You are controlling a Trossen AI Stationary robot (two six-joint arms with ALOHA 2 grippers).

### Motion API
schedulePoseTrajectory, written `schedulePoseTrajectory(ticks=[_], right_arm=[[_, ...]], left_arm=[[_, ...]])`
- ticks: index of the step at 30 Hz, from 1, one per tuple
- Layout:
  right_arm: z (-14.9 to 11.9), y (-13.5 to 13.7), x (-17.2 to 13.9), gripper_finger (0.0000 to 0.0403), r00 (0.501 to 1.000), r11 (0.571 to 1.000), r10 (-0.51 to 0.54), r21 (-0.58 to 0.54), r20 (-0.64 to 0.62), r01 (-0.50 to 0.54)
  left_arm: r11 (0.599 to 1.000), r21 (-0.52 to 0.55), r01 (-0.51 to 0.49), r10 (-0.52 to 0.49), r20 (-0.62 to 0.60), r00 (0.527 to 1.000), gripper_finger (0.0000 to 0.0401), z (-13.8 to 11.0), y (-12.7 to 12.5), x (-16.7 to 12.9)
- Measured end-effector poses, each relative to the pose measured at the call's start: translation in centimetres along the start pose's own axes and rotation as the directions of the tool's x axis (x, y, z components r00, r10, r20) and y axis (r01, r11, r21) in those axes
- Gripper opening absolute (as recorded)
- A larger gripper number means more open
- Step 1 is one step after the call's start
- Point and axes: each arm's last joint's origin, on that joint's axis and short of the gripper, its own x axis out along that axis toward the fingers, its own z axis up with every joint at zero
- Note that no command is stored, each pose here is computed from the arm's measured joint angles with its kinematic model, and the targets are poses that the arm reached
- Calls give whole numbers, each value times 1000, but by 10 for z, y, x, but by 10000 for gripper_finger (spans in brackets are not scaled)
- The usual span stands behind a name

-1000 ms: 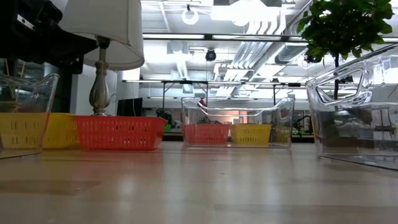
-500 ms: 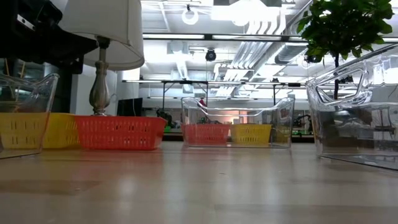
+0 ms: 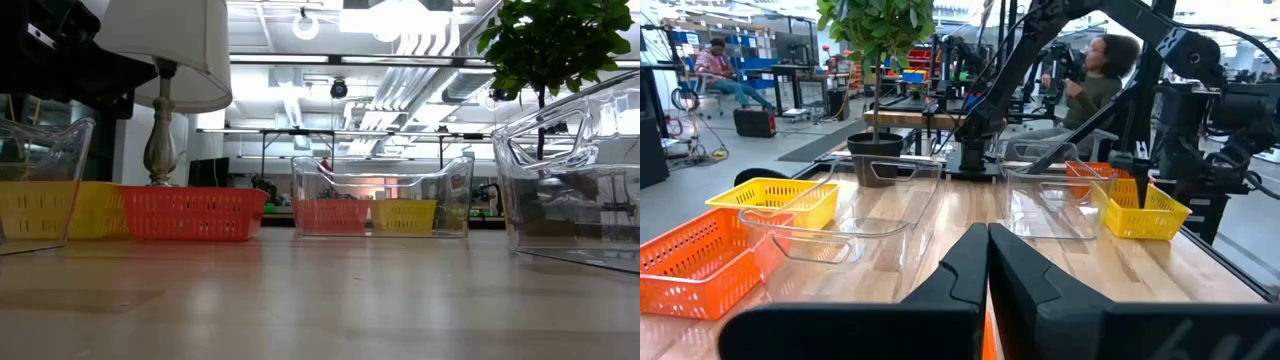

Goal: Stack baskets by color
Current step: Stack the bottom yellow bin on the top yellow bin

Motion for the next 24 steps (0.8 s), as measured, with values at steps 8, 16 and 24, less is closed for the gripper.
schedulePoseTrajectory(ticks=[8, 16, 24], right_arm=[[3, 5, -7, 29, 999, 999, 42, 7, -25, -41], [13, 31, -59, 5, 973, 975, 200, -124, 119, -185], [30, 44, -138, 3, 845, 905, 299, -413, 444, -104]], left_arm=[[1000, 0, 0, 0, 0, 1000, 0, 0, 0, 0], [1000, 0, 0, 0, 0, 1000, 0, 0, 0, 0], [1000, 0, 0, 0, 0, 1000, 0, 0, 0, 0]])
